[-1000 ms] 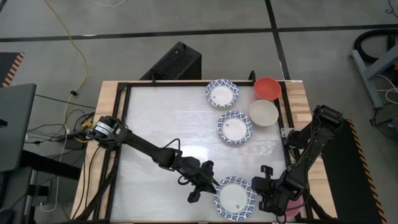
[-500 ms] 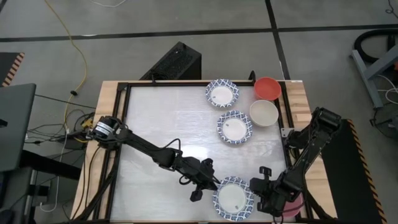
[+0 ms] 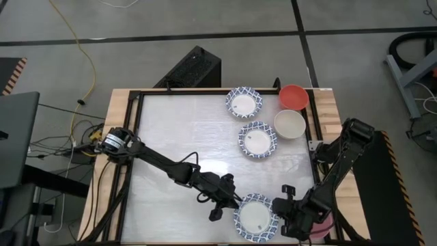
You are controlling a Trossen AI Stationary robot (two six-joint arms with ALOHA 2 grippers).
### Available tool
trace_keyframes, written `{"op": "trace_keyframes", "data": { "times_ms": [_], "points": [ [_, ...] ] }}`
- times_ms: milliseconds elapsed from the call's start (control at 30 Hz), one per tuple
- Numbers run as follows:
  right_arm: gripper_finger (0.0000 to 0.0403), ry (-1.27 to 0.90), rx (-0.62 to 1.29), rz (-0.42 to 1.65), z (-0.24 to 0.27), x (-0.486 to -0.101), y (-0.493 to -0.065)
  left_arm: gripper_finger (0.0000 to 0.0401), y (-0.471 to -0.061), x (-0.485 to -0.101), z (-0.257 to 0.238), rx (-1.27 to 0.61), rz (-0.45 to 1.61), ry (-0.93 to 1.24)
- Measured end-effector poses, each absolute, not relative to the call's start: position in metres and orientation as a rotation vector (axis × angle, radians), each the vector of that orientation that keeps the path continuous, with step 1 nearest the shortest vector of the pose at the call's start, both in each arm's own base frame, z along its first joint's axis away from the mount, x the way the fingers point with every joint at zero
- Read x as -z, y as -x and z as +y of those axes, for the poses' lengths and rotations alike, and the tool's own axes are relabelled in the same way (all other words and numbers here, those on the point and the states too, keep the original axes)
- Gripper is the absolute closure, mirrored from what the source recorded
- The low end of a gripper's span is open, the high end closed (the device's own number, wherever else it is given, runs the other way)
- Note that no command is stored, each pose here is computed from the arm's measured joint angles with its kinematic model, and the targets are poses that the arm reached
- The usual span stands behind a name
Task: Nest bowls inside each other
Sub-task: Stack the bottom right white blue patterned bowl on top of the bottom white blue patterned bowls
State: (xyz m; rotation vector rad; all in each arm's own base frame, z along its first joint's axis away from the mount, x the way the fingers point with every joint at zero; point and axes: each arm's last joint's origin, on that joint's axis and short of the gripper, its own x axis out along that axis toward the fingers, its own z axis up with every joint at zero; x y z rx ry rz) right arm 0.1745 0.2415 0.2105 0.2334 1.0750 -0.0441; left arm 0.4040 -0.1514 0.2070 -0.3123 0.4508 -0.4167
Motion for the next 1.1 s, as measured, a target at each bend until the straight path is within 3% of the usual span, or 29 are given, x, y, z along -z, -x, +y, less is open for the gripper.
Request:
{"op": "trace_keyframes", "data": {
  "times_ms": [433, 833, 1100],
  "points": [
    [0.0396, -0.241, 0.069, 1.143, 0.25, -0.189, -0.179, 0.0401, -0.404, -0.207, -0.151, 0.419, 0.451, 0.312],
    [0.0389, -0.241, 0.075, 1.018, 0.23, -0.227, -0.169, 0.0401, -0.409, -0.21, -0.137, 0.387, 0.435, 0.34],
    [0.0388, -0.199, 0.191, 0.904, 0.185, -0.262, -0.168, 0.0401, -0.407, -0.24, -0.112, 0.34, 0.366, 0.407]
  ]
}}
